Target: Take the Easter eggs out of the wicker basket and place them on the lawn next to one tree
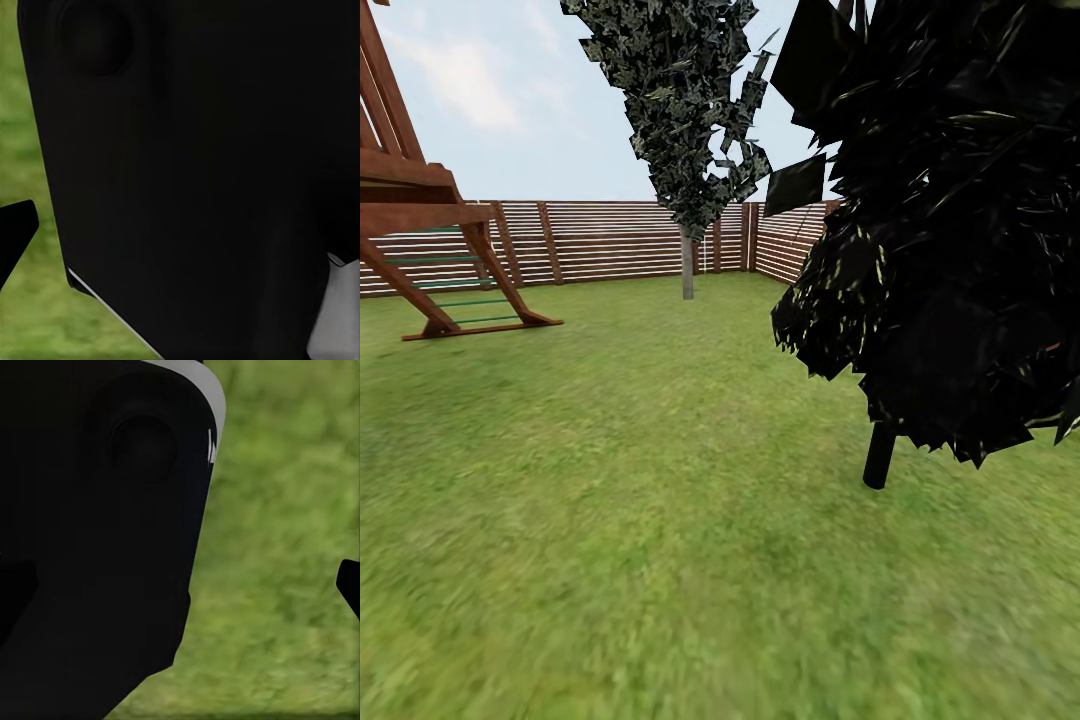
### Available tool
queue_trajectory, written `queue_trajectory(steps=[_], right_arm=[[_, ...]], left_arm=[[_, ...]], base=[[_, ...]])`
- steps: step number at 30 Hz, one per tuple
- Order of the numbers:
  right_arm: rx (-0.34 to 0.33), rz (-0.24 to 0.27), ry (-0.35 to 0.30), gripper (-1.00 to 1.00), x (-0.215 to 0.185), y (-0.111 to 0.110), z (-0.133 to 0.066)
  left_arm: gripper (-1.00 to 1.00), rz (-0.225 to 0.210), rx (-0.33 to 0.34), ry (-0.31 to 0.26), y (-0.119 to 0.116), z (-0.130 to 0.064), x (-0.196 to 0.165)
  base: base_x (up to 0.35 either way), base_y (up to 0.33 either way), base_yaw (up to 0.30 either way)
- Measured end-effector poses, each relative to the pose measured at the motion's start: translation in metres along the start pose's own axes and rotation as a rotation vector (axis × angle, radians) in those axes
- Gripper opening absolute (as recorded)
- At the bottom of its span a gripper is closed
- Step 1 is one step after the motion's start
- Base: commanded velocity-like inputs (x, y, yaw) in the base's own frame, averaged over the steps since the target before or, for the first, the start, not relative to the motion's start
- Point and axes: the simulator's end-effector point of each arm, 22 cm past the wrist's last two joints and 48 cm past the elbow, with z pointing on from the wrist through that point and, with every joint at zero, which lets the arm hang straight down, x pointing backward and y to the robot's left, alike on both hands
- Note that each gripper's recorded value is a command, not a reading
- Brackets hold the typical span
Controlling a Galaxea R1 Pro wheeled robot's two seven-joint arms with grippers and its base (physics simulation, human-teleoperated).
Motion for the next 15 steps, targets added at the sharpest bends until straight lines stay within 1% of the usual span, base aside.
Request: queue_trajectory(steps=[15], right_arm=[[0.000,0.000,0.000,1.00,0.0000,0.0000,0.0000]], left_arm=[[1.00,0.000,0.000,0.000,0.0001,0.0000,0.0000]], base=[[0.000,0.000,0.000]])
